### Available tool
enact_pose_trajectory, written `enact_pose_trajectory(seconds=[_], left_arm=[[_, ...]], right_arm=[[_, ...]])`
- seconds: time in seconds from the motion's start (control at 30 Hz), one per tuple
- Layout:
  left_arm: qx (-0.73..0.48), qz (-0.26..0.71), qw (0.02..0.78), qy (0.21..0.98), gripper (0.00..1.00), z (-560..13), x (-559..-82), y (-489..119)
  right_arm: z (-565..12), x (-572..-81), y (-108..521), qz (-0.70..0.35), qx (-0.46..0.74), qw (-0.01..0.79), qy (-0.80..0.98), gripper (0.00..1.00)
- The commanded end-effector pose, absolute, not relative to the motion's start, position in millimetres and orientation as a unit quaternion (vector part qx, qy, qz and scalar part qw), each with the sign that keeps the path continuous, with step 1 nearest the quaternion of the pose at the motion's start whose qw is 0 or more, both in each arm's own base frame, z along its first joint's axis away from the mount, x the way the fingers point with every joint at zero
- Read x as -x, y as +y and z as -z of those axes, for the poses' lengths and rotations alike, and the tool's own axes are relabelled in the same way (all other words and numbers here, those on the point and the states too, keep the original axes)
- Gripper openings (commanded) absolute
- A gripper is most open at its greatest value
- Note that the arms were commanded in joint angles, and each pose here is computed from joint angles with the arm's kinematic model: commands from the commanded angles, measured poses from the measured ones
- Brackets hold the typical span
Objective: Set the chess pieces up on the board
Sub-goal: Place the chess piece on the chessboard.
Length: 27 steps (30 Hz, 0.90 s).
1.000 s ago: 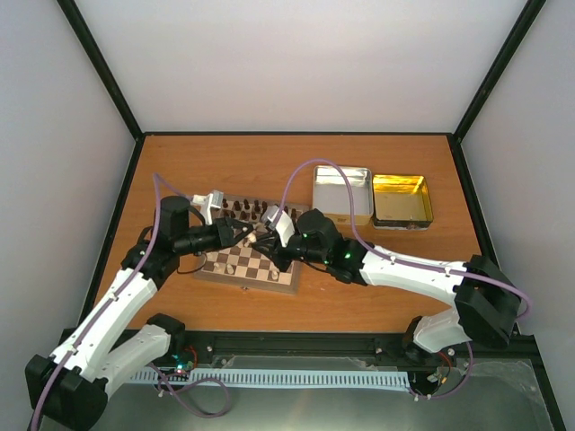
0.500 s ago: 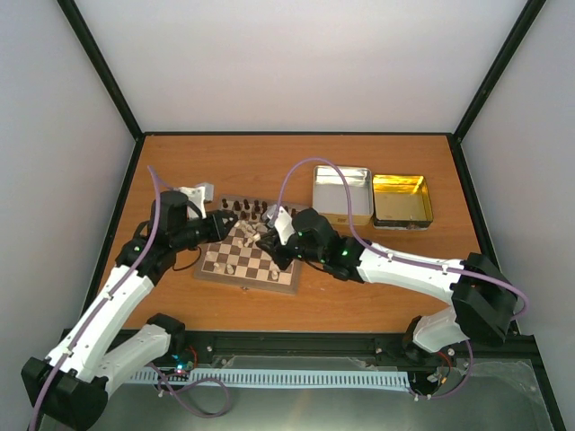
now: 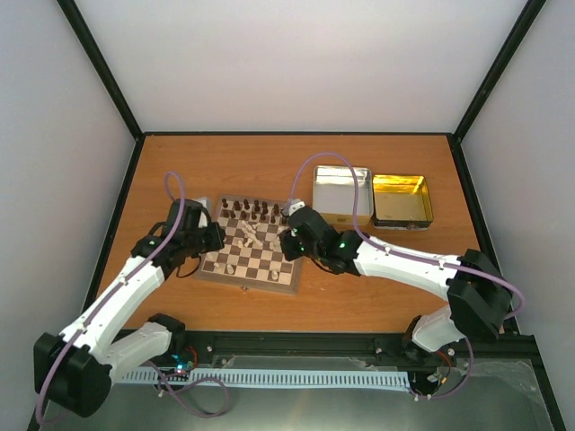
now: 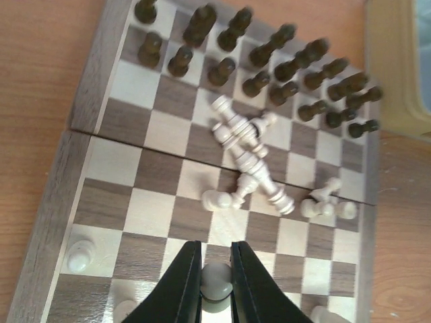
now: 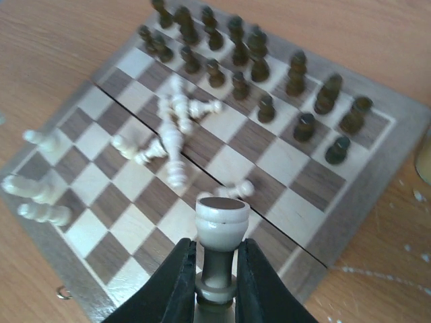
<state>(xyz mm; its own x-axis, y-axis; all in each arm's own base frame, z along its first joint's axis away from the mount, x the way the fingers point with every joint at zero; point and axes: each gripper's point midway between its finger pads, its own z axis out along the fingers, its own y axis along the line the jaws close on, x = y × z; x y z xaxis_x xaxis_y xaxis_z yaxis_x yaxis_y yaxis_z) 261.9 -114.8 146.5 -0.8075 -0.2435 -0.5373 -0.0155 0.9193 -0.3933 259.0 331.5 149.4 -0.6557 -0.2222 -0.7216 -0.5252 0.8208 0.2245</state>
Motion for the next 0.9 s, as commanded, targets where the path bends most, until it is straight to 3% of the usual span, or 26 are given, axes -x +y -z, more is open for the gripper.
enact_pose_trajectory(seconds=[0.0, 0.43, 0.87], left_arm=[[0.084, 0.157, 0.286, 0.941, 0.03, -126.4, -267.6, -109.4], [0.103, 0.113, 0.222, 0.963, 0.04, -73.9, -260.3, -103.3], [0.106, 0.106, 0.230, 0.962, 0.06, -57.2, -265.1, -101.7]], right_arm=[[-133.2, -266.8, 314.8, -0.180, 0.160, 0.334, 0.911, 0.15], [-128.1, -269.3, 319.9, -0.195, 0.162, 0.325, 0.911, 0.15], [-130.0, -269.0, 322.4, -0.206, 0.162, 0.322, 0.910, 0.15]])
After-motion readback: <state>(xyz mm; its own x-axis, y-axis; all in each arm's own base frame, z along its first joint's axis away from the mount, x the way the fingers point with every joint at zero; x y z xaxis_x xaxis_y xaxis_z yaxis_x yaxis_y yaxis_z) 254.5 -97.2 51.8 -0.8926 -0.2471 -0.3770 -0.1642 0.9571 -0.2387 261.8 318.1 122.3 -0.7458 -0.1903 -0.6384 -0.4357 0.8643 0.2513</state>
